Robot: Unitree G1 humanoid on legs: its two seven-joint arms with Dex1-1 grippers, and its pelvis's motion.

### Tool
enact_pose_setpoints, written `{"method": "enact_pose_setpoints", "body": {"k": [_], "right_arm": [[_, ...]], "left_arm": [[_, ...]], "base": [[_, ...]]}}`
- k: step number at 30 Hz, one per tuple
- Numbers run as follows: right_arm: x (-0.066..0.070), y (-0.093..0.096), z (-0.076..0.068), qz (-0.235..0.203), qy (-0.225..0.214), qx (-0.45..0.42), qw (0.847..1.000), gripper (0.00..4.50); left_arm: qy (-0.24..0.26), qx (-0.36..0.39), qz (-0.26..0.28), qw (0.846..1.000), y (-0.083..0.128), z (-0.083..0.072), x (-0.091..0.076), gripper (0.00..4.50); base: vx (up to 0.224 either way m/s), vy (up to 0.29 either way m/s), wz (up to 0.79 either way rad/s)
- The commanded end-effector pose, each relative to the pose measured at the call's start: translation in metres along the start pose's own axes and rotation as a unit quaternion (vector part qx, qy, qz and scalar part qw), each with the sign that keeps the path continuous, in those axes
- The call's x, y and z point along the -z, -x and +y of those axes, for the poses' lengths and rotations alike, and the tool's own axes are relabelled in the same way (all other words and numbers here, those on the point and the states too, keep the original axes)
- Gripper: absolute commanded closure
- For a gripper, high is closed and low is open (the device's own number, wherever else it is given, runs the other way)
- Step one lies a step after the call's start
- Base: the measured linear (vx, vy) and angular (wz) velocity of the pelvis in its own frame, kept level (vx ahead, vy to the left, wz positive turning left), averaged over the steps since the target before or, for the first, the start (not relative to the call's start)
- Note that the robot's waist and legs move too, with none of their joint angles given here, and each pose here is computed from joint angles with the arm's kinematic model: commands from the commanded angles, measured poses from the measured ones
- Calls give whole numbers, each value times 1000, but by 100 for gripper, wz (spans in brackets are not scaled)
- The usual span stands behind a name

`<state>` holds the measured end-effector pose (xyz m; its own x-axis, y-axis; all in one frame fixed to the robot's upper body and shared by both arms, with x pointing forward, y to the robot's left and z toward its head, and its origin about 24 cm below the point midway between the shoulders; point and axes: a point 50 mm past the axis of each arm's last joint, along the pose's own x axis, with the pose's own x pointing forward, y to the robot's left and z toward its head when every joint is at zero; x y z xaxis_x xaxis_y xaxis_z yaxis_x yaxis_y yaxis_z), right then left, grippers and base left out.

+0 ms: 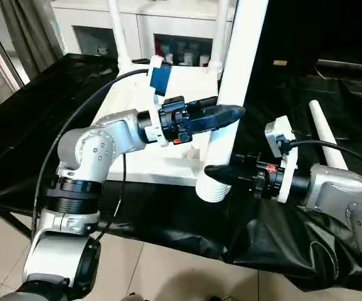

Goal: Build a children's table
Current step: Pick table leg

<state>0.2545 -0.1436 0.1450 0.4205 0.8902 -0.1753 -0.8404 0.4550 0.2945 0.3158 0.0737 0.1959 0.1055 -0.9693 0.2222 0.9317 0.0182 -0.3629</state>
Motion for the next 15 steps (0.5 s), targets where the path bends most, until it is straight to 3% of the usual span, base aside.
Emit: {"method": "enact_pose_setpoints", "body": {"k": [1, 3, 4, 6, 15], "right_arm": [[0, 2, -2, -1, 5, 8, 1000, 261], [0, 2, -2, 2, 8, 5, 1000, 261], [1, 3, -2, 4, 9, 6, 1000, 261], [1, 3, -2, 6, 10, 6, 1000, 261], [1, 4, -5, 21, 32, 21, 999, 261]], "left_arm": [[-7, 7, 3, 1000, -4, -2, -4, 173], [-7, 8, 8, 1000, -4, -3, -3, 171], [-8, 5, 9, 1000, -3, -2, -3, 206], [-8, 3, 10, 1000, -3, -2, -2, 216], [-43, -76, 5, 996, 1, 13, -4, 260]], "base": [[0, 0, 0], [0, 0, 0], [0, 0, 0], [0, 0, 0], [0, 0, 0]]}}
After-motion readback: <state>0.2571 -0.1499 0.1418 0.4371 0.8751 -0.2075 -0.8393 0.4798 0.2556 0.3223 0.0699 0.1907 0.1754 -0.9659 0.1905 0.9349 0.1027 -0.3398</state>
